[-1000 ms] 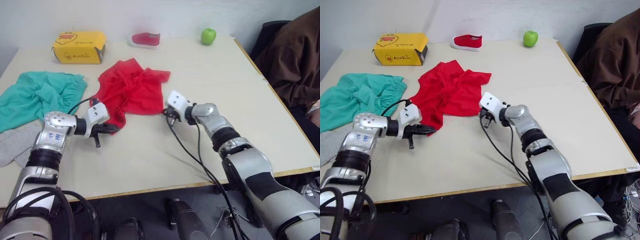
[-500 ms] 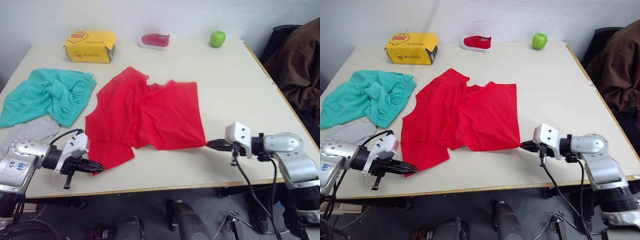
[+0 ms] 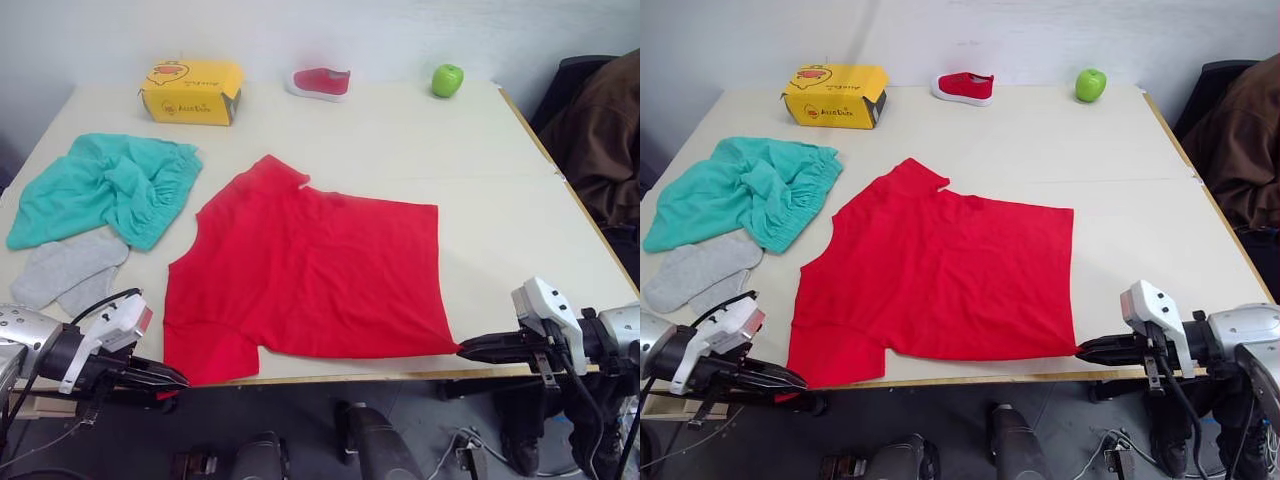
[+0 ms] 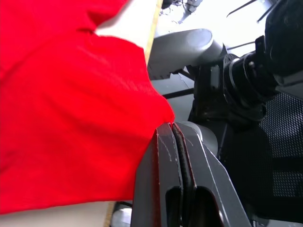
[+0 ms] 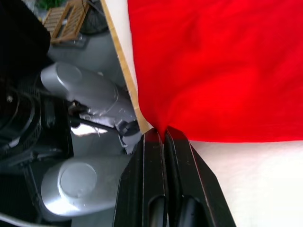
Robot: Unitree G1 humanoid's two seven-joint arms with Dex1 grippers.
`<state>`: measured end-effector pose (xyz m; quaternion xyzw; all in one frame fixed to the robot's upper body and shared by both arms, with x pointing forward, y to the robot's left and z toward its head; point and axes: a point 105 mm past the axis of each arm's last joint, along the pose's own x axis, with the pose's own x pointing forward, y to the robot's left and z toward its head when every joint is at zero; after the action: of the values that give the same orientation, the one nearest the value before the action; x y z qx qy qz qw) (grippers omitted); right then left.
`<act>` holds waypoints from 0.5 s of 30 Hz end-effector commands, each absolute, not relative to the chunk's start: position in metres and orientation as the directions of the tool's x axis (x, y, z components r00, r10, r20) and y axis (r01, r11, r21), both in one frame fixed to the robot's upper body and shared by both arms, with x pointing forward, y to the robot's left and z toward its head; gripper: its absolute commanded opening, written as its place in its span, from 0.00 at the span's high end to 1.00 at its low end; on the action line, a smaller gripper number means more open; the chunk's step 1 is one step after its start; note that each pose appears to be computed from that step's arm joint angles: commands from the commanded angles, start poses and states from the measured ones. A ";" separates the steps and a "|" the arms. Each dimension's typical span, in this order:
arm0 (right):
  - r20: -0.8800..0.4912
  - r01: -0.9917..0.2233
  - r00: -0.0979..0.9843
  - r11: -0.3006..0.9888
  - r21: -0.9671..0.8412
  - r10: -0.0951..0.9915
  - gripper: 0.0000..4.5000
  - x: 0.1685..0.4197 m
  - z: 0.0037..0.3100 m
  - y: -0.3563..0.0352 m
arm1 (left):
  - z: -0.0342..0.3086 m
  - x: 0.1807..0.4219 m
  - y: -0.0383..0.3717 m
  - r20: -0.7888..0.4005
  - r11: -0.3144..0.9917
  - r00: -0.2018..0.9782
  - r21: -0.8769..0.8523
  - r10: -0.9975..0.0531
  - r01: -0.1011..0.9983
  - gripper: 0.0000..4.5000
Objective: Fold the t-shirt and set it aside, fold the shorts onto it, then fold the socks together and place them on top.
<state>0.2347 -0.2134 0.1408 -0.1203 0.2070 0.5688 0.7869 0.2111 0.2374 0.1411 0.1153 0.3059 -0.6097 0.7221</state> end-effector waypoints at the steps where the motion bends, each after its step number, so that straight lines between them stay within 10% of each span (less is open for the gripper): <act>1: -0.372 -0.892 0.435 0.449 -0.052 0.820 0.99 0.274 0.162 -0.214 | 0.161 0.265 0.233 -0.511 0.312 0.260 -0.017 -0.819 0.950 1.00; 4: -0.239 -0.761 0.646 0.587 -0.278 0.725 0.99 0.325 0.203 -0.223 | 0.216 0.343 0.233 -0.281 0.521 0.573 0.242 -0.770 0.818 1.00; 7: 0.232 -0.322 0.848 0.811 -0.489 0.477 0.99 0.378 0.330 -0.246 | 0.348 0.402 0.242 0.224 0.795 0.783 0.366 -0.580 0.483 1.00; 11: 0.539 -0.025 0.727 0.802 -0.597 0.425 0.99 0.363 0.436 -0.248 | 0.454 0.388 0.245 0.510 0.862 0.696 0.335 -0.506 0.381 1.00; 15: 0.556 -0.057 0.677 0.787 -0.614 0.482 0.99 0.354 0.450 -0.244 | 0.463 0.374 0.235 0.451 0.769 0.625 0.417 -0.638 0.484 1.00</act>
<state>0.3578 -0.2433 0.4501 -0.2855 -0.3640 0.1456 0.8745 0.3732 0.2382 0.4721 0.1225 -0.3172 -0.2829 0.8969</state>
